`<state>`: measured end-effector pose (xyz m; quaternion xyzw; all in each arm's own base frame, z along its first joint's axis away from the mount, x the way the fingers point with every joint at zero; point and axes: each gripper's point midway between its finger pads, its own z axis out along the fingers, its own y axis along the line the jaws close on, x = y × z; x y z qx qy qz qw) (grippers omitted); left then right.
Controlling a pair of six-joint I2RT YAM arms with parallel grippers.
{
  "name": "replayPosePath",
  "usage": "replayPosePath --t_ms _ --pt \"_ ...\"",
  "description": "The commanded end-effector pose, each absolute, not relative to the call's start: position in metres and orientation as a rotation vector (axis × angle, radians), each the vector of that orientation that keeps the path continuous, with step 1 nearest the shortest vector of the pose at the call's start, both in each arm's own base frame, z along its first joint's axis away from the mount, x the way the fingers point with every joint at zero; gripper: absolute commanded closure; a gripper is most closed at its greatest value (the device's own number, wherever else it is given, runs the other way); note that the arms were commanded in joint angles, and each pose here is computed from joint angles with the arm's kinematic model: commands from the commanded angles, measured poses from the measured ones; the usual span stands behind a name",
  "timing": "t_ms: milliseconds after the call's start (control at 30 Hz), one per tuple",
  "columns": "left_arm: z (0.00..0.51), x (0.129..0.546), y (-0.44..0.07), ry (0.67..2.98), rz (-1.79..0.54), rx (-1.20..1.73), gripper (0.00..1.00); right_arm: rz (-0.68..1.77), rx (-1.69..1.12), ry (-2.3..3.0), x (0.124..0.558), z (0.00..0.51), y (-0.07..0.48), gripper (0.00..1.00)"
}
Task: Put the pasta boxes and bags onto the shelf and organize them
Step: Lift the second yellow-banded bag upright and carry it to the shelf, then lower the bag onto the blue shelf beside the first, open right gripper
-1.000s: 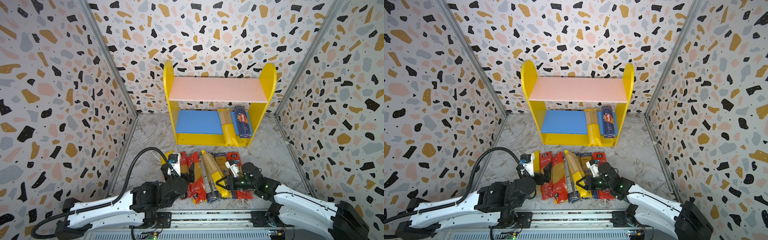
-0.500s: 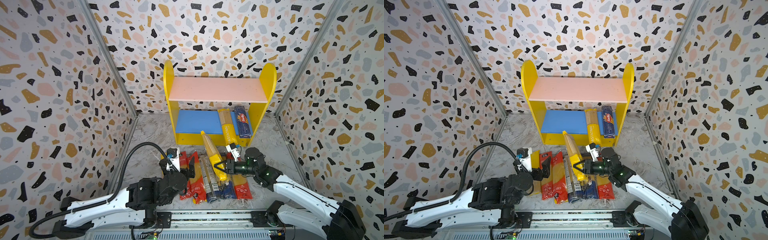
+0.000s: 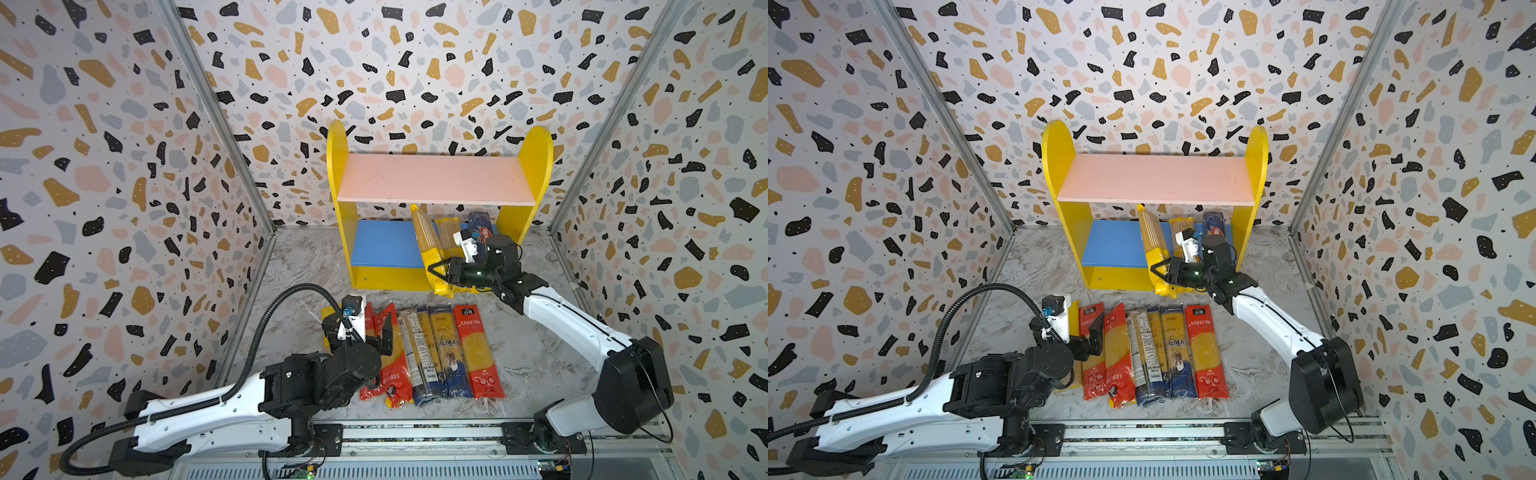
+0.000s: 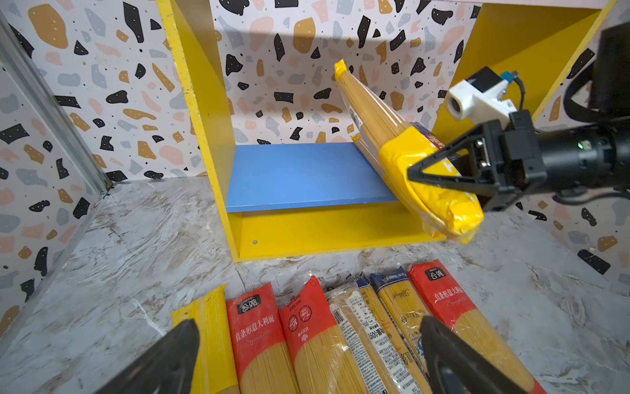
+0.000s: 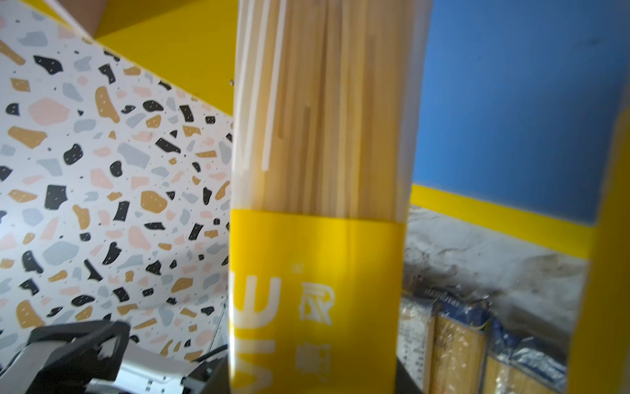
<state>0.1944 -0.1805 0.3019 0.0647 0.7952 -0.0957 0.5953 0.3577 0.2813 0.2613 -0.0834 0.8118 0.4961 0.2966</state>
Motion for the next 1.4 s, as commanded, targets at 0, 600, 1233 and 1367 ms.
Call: replayPosePath --t_ms 0,600,1233,1367 --pt "0.322 0.197 -0.187 1.814 -0.268 0.127 0.00 1.260 -0.348 1.933 0.388 0.318 0.285 0.74" --pt "0.316 0.196 -0.186 1.807 -0.250 0.158 0.00 0.580 -0.235 2.155 0.460 0.264 0.318 0.74" --pt "0.315 0.189 -0.145 1.809 -0.268 0.079 0.00 0.173 -0.047 2.325 0.483 0.224 0.269 0.74" --pt "0.316 0.189 -0.145 1.806 -0.278 0.076 0.00 0.165 -0.005 2.350 0.487 0.218 0.252 0.74"
